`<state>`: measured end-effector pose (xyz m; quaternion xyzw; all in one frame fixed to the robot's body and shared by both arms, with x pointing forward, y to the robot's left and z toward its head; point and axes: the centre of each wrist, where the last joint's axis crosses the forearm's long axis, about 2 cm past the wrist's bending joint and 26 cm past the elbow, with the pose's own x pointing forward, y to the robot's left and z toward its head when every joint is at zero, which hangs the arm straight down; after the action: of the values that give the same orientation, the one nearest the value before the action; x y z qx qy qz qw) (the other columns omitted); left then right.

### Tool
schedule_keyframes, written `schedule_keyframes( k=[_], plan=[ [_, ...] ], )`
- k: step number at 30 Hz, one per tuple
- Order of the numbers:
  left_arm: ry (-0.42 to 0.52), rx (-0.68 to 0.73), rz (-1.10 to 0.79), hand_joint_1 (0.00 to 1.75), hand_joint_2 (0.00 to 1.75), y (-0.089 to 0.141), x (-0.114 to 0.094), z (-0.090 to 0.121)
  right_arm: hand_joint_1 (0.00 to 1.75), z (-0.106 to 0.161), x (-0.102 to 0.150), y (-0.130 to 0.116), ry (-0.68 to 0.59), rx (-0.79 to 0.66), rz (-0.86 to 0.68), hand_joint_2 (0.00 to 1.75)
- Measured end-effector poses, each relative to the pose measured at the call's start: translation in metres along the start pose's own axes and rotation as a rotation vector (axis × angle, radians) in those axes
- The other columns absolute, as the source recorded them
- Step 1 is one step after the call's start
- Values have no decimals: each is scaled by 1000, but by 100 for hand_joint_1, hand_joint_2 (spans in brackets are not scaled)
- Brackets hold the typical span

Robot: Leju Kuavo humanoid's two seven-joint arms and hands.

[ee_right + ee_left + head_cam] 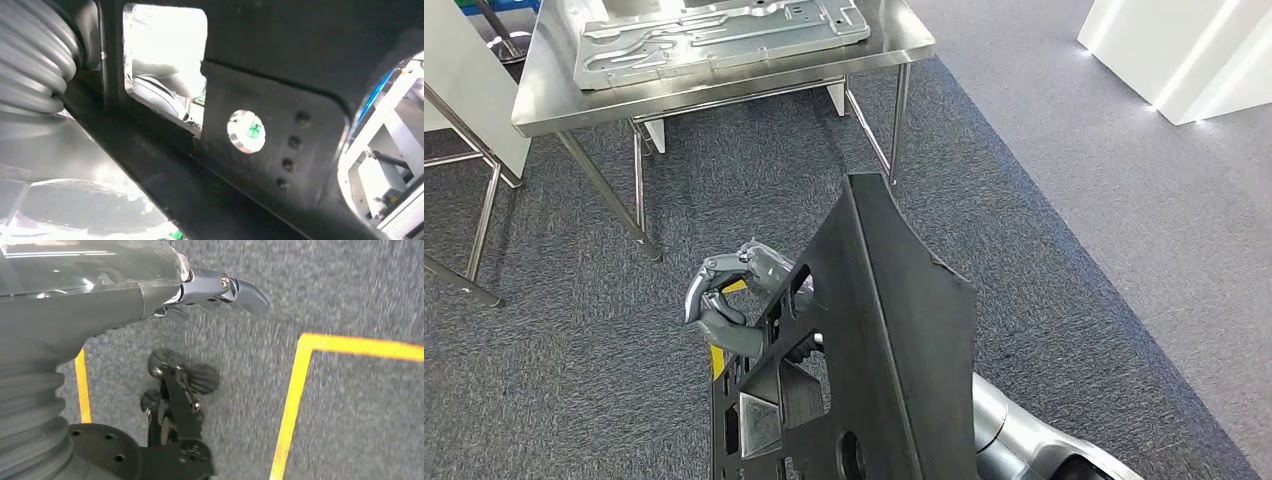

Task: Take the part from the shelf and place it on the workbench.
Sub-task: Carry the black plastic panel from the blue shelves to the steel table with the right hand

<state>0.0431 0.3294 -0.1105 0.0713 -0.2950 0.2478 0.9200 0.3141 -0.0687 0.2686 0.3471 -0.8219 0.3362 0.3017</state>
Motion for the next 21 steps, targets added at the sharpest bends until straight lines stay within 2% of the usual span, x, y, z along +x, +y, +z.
schedule_keyframes(
  k=[21],
  plan=[
    [-43, -48, -17, 0, 175, -6, 0, 0, 171, 6, -1, 3, 1, -41, 17, 175]
  ],
)
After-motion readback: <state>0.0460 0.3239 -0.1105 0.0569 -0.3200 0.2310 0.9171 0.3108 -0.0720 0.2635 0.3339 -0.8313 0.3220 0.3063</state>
